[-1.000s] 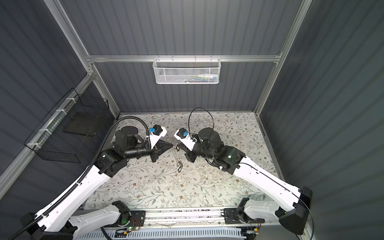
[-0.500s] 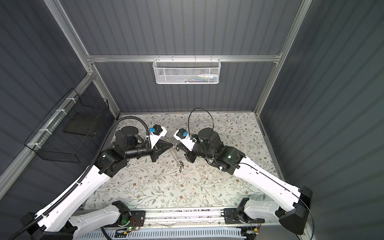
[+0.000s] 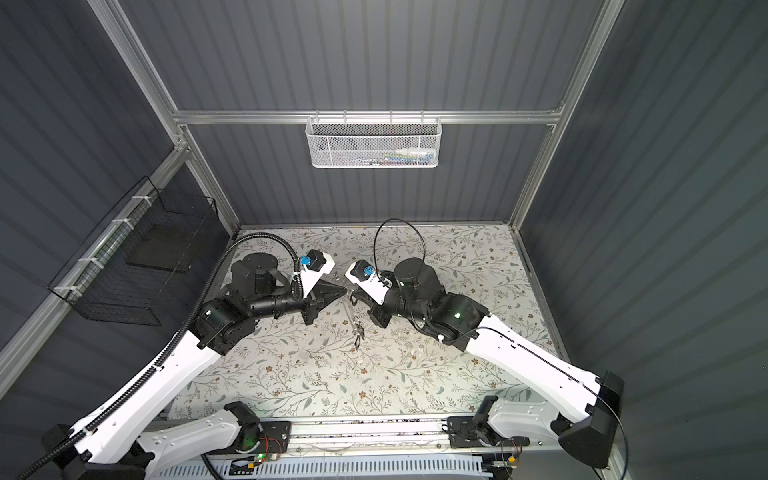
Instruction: Put the keys on the keyring
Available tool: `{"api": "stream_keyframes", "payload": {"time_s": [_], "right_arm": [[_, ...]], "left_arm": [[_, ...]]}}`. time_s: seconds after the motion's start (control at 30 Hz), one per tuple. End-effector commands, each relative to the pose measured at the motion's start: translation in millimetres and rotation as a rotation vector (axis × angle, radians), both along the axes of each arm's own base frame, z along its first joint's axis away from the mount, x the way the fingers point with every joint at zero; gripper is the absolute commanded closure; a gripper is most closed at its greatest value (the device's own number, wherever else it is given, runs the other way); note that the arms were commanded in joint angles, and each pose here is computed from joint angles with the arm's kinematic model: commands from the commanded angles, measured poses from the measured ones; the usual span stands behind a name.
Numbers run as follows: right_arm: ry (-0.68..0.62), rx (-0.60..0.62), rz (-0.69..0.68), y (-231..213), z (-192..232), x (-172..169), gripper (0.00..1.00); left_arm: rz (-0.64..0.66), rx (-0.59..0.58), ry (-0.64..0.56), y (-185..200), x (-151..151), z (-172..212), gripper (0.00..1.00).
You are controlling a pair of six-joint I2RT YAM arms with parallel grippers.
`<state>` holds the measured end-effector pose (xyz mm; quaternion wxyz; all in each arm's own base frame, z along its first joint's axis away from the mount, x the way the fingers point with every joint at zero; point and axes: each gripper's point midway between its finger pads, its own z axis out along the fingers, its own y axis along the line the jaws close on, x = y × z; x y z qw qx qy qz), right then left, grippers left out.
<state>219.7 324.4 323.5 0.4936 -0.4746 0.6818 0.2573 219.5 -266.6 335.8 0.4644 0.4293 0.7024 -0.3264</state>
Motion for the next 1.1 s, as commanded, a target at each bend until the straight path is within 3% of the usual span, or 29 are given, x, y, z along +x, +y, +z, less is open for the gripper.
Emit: {"api": "stream_keyframes", "payload": {"time_s": [0.0, 0.33, 0.7, 0.73, 0.8, 0.9, 1.07], "right_arm": [[-0.006, -0.006, 0.028, 2, -2, -6, 1.0], [0.017, -0.015, 0.016, 5, -17, -3, 1.0], [0.017, 0.013, -0.03, 2, -22, 1, 0.95], [0.016, 0.018, -0.035, 2, -22, 2, 0.88], [0.017, 0.035, -0.062, 0, -20, 5, 0.57], [0.005, 0.075, -0.098, -7, -14, 8, 0.53], [0.027, 0.185, -0.129, -24, 2, 7, 0.55]], "left_arm": [[0.023, -0.022, -0.026, 2, 3, 8, 1.0], [0.025, -0.143, -0.039, 1, -2, 30, 1.0], [-0.01, -0.179, -0.02, -5, -5, 37, 1.0], [-0.017, -0.184, -0.014, -6, -6, 37, 1.0], [-0.025, -0.19, -0.008, -8, -7, 37, 1.0], [-0.024, -0.196, -0.003, -8, -6, 37, 1.0], [-0.02, -0.215, 0.002, -10, -4, 39, 1.0]]}}
